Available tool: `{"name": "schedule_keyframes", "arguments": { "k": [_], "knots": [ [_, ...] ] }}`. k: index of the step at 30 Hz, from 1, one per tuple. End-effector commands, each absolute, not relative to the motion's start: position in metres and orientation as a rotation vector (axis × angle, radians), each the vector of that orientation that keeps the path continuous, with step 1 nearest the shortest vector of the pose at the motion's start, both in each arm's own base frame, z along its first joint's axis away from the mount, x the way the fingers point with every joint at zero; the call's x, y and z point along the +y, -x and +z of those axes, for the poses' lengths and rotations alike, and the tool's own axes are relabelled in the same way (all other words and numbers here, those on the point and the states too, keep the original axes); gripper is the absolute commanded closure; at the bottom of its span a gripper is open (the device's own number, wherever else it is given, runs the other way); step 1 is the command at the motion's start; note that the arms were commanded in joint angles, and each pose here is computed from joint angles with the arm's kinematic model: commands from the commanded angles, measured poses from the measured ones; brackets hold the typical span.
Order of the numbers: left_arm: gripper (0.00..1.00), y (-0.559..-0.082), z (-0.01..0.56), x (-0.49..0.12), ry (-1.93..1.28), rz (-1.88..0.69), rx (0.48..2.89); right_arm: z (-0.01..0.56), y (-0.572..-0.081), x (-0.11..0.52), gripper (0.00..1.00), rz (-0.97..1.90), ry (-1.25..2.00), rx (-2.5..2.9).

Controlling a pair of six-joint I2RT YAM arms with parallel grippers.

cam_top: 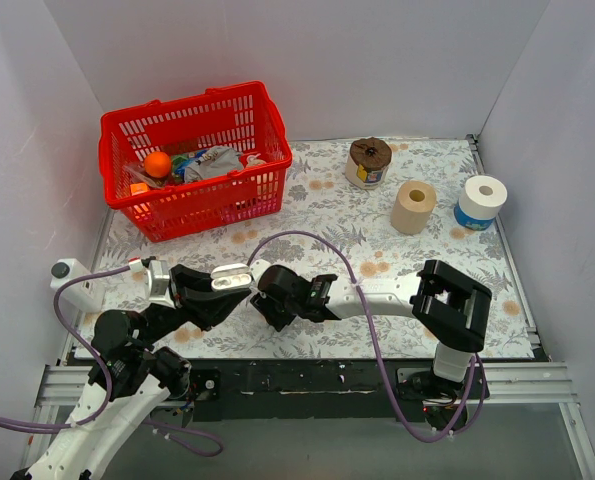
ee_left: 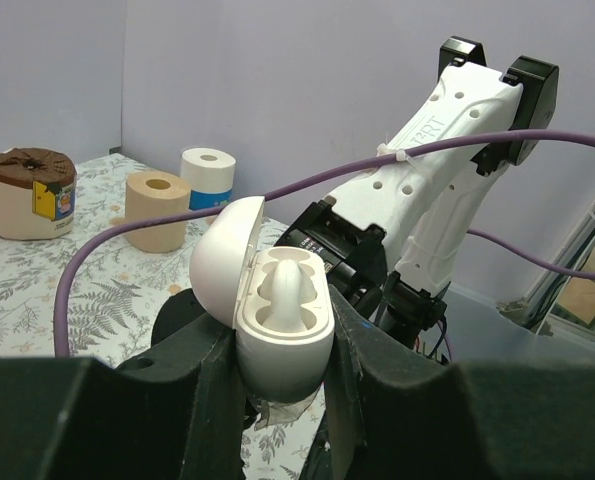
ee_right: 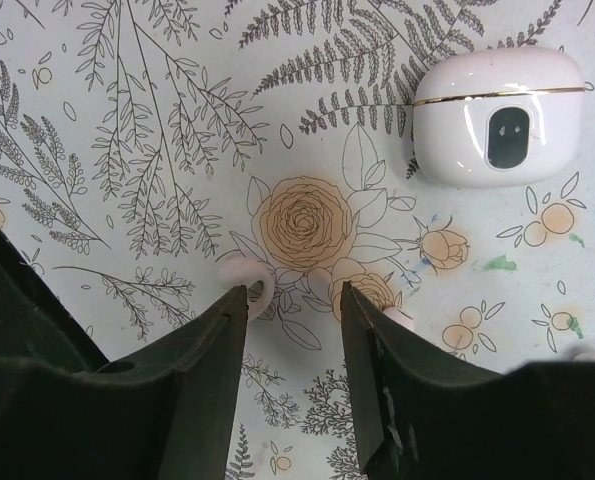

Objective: Insert the wireless bluetooth earbuds into the charging case
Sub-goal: Pick up the earbud from the center of the board.

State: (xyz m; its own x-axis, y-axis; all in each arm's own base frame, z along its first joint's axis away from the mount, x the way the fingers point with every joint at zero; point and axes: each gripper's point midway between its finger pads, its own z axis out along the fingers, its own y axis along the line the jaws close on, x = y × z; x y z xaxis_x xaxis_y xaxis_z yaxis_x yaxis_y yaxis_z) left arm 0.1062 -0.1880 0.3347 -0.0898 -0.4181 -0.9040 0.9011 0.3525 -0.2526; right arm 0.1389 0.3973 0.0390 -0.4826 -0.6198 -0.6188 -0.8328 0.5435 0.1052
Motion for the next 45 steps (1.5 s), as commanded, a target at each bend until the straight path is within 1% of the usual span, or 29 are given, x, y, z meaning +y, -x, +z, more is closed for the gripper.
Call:
{"name": "schedule_keyframes", "arguments": {
  "k": [1, 20, 29, 34, 38, 42, 44, 45],
  "knots": [
    [1.0, -0.108, 0.334, -0.186, -0.513, -1.178, 1.207, 0.055, -0.144, 0.411, 0.5, 0.561, 1.146, 2.222],
    [1.0, -0.107, 0.333, -0.185, -0.509, -1.182, 1.207, 0.032, -0.125, 0.412, 0.5, 0.589, 1.217, 2.271],
    [1.0, -0.105, 0.332, -0.183, -0.504, -1.183, 1.204, 0.019, -0.111, 0.413, 0.53, 0.577, 1.243, 2.298],
    [1.0, -0.104, 0.332, -0.183, -0.504, -1.18, 1.203, 0.022, -0.114, 0.413, 0.59, 0.57, 1.229, 2.293],
    [1.0, -0.102, 0.334, -0.181, -0.503, -1.182, 1.194, 0.025, -0.116, 0.415, 0.59, 0.571, 1.221, 2.284],
    [1.0, -0.102, 0.335, -0.181, -0.502, -1.181, 1.189, 0.033, -0.12, 0.417, 0.56, 0.567, 1.203, 2.263],
    [1.0, -0.102, 0.335, -0.18, -0.501, -1.178, 1.187, 0.038, -0.122, 0.419, 0.57, 0.568, 1.196, 2.25],
    [1.0, -0.102, 0.335, -0.181, -0.499, -1.179, 1.191, 0.039, -0.122, 0.419, 0.6, 0.567, 1.199, 2.247]
  ]
}}
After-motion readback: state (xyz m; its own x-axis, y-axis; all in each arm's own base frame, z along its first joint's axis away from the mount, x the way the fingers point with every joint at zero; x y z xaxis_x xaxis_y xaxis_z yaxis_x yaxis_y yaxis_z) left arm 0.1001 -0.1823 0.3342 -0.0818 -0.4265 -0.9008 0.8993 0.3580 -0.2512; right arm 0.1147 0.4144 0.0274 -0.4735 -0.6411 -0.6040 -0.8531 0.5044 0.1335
